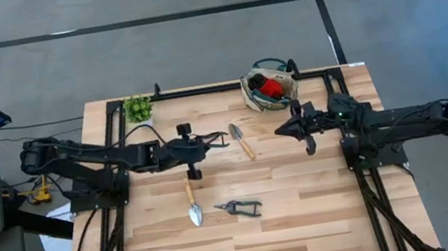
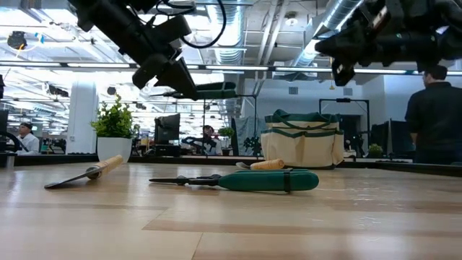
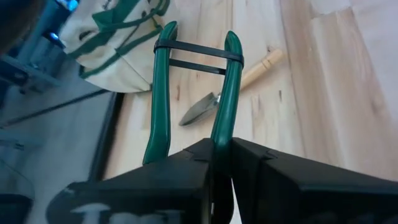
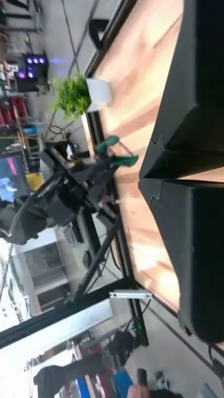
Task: Pick & Place Garden tools in Gardening bag
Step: Put the top green shears into the gardening bag
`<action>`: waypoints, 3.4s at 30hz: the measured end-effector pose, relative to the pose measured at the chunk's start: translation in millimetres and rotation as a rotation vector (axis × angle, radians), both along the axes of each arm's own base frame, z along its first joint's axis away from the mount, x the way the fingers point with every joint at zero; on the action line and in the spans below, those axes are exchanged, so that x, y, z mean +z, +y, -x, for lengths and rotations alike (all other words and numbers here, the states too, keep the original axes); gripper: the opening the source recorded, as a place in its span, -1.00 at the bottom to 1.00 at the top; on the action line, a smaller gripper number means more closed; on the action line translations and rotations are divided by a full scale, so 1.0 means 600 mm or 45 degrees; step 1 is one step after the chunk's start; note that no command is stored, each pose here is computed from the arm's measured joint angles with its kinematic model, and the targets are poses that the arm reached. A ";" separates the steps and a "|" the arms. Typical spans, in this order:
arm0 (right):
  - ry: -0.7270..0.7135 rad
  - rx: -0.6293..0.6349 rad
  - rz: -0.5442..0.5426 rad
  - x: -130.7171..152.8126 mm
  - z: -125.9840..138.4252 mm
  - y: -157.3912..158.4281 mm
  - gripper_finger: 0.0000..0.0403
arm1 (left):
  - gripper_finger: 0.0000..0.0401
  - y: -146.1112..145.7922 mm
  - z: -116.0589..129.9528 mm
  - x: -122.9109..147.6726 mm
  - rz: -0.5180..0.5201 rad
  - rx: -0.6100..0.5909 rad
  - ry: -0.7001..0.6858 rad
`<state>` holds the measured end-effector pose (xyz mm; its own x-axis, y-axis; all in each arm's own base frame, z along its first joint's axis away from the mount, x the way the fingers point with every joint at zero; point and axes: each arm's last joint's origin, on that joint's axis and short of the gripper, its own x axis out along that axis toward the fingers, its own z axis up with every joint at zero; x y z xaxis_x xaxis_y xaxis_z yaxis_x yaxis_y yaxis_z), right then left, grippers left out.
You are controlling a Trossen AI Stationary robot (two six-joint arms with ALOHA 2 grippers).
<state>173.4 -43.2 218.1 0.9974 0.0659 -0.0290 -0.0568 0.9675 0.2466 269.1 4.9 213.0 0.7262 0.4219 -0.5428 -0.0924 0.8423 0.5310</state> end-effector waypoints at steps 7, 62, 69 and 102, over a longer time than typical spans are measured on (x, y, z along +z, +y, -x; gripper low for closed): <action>0.100 0.011 -0.031 0.029 -0.030 -0.005 -1.00 | -0.94 -0.012 -0.006 0.013 -0.102 -0.014 -0.045; -0.052 -0.303 0.103 0.028 -0.122 -0.071 0.13 | -0.94 0.050 -0.168 0.047 -0.105 0.137 -0.740; -0.105 -0.304 0.146 0.035 -0.122 -0.070 0.04 | -0.94 0.050 -0.168 0.047 -0.106 0.138 -0.742; -0.141 -0.319 0.228 0.040 -0.120 -0.073 -0.73 | -0.55 0.051 -0.167 0.048 -0.112 0.153 -0.742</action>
